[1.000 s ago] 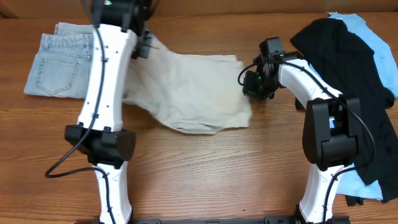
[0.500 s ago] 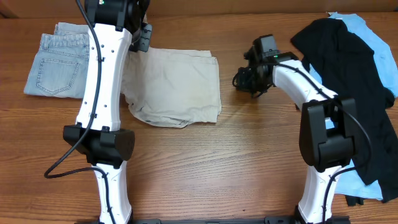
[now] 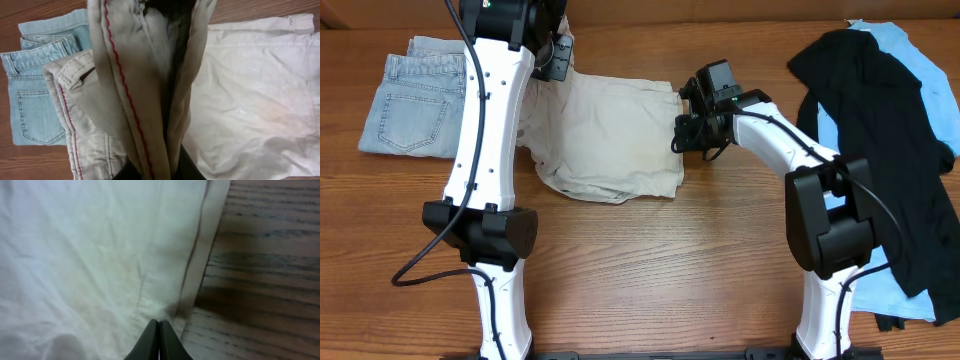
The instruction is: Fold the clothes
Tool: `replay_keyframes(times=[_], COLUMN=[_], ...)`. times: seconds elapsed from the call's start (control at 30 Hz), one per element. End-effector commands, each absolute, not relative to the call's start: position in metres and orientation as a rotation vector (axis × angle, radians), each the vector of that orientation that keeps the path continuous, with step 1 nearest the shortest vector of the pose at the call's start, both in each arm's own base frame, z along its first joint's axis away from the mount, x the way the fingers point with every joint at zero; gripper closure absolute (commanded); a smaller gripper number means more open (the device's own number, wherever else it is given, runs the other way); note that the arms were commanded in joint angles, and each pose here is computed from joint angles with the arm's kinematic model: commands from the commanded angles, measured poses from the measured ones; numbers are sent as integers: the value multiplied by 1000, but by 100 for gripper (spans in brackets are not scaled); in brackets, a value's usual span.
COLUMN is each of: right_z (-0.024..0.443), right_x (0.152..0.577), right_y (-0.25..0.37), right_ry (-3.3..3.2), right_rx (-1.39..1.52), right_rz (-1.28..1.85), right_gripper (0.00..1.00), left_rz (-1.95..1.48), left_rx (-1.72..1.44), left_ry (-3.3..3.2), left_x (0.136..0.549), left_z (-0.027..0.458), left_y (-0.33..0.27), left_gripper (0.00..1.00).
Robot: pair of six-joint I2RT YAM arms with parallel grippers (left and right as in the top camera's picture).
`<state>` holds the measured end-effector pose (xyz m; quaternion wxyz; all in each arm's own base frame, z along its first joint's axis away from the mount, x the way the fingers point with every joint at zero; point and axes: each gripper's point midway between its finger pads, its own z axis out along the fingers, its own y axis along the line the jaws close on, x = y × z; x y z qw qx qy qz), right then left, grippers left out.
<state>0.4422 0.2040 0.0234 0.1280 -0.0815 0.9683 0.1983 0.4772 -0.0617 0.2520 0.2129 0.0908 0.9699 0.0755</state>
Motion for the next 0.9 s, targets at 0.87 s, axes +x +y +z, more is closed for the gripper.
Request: replay_keyframes(times=[0.87], right_z=[-20], right_x=[436], right_y=[193], right_ry=[2913], right_rx=[-262], right_rz=[479], right_gripper=[96], left_rz=[-130], left_rx=[343], left_ry=[2717], left_x=[488], left_z=[217], left_y=[-145], left_gripper=[96])
